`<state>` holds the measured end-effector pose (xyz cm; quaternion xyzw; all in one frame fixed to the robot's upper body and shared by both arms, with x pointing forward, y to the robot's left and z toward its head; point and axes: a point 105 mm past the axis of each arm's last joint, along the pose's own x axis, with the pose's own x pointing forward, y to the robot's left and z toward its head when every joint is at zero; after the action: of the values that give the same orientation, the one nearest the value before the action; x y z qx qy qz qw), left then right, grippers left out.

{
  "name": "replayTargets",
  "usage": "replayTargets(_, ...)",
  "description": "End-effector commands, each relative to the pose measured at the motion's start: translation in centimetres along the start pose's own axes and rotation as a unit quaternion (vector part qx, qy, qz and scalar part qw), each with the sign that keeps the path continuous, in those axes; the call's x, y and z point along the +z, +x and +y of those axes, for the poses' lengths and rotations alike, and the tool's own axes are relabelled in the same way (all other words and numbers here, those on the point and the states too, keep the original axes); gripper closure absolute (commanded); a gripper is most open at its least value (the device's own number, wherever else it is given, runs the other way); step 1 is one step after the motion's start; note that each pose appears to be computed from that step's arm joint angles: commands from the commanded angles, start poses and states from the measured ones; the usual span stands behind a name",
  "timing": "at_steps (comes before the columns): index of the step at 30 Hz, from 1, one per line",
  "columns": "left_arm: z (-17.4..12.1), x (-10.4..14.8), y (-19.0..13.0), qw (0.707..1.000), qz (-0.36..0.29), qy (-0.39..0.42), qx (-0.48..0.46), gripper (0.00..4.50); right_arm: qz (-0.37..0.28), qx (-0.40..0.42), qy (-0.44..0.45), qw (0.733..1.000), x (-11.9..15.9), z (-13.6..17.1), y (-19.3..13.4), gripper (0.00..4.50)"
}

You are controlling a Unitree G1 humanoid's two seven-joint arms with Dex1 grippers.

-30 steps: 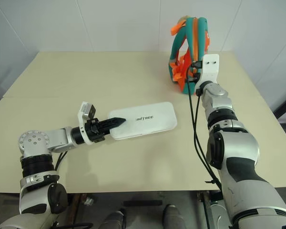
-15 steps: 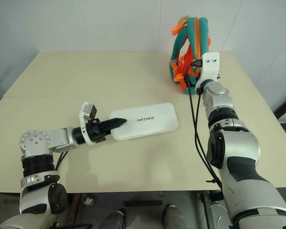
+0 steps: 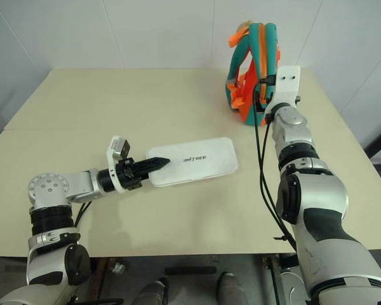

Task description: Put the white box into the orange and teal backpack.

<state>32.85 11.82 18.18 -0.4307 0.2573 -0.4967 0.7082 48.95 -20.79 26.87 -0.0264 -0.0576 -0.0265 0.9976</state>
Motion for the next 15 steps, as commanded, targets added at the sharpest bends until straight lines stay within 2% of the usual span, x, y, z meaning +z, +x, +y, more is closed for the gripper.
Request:
replayTargets(1, -1.2, 0.7, -0.2, 0.999, -0.013, 0.019, -0.024, 3.25, -0.041, -0.008, -0.023, 0.999, 2.9, 0.3, 0.2, 0.00)
replayTargets(9, -1.1, 0.7, -0.4, 0.999, -0.016, 0.019, -0.020, 3.25, -0.027, -0.061, -0.088, 0.994, 2.2, -0.8, 0.1, 0.00)
replayTargets(12, -1.1, 0.8, -0.4, 0.999, -0.017, 0.020, -0.019, 3.25, -0.015, -0.084, -0.095, 0.992, 1.8, -1.7, 0.0, 0.00)
replayTargets(15, -1.1, 0.8, -0.4, 0.999, -0.017, 0.020, -0.019, 3.25, -0.016, -0.076, -0.063, 0.995, 1.9, -1.7, 0.0, 0.00)
